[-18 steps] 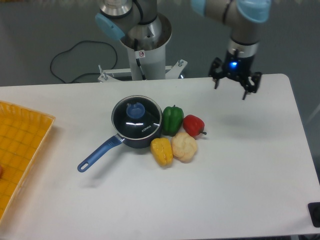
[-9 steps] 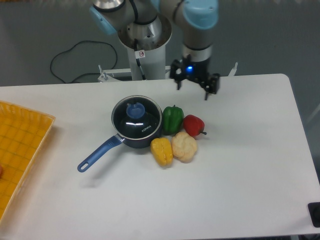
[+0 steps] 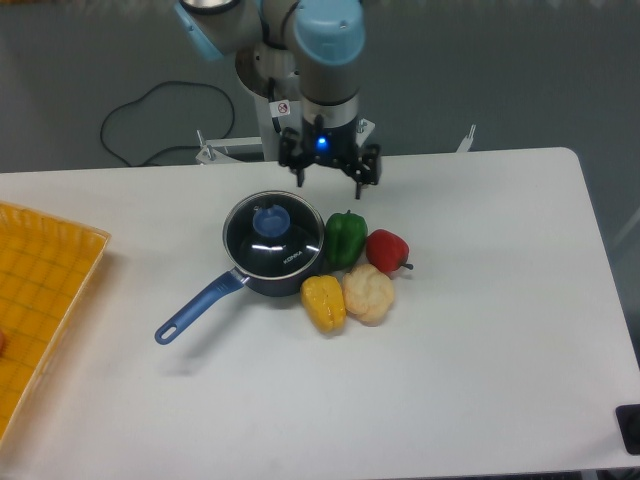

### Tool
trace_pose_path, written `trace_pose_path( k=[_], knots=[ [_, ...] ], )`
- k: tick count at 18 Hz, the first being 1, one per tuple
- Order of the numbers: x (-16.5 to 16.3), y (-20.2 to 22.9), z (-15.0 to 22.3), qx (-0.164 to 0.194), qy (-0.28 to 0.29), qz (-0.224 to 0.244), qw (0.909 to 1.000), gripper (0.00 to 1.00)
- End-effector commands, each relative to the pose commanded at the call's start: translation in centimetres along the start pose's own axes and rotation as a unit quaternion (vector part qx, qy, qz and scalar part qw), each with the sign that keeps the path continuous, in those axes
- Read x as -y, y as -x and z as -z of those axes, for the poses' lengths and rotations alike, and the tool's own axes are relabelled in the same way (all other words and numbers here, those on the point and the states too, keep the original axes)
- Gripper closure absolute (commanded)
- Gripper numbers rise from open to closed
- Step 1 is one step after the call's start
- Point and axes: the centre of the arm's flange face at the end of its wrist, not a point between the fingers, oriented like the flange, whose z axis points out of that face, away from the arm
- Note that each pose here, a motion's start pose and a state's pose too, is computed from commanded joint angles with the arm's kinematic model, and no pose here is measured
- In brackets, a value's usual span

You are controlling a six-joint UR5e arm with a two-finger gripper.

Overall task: Open the lid
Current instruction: 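Lower the gripper over the blue lid knob of the saucepan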

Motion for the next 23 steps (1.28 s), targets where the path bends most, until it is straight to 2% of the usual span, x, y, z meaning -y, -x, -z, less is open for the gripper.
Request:
trace_pose_path(
  k=[6, 12, 23],
  knots=[
    [0.0, -2.1, -1.5, -0.012, 0.011, 0.014, 0.9998, 0.0],
    [0.4, -3.7, -2.3, -0.018, 0.019, 0.007, 0.9996, 0.0],
    [2.6, -4.2, -4.6, -0.026, 0.043, -0.003, 0.9987, 0.0]
  ],
)
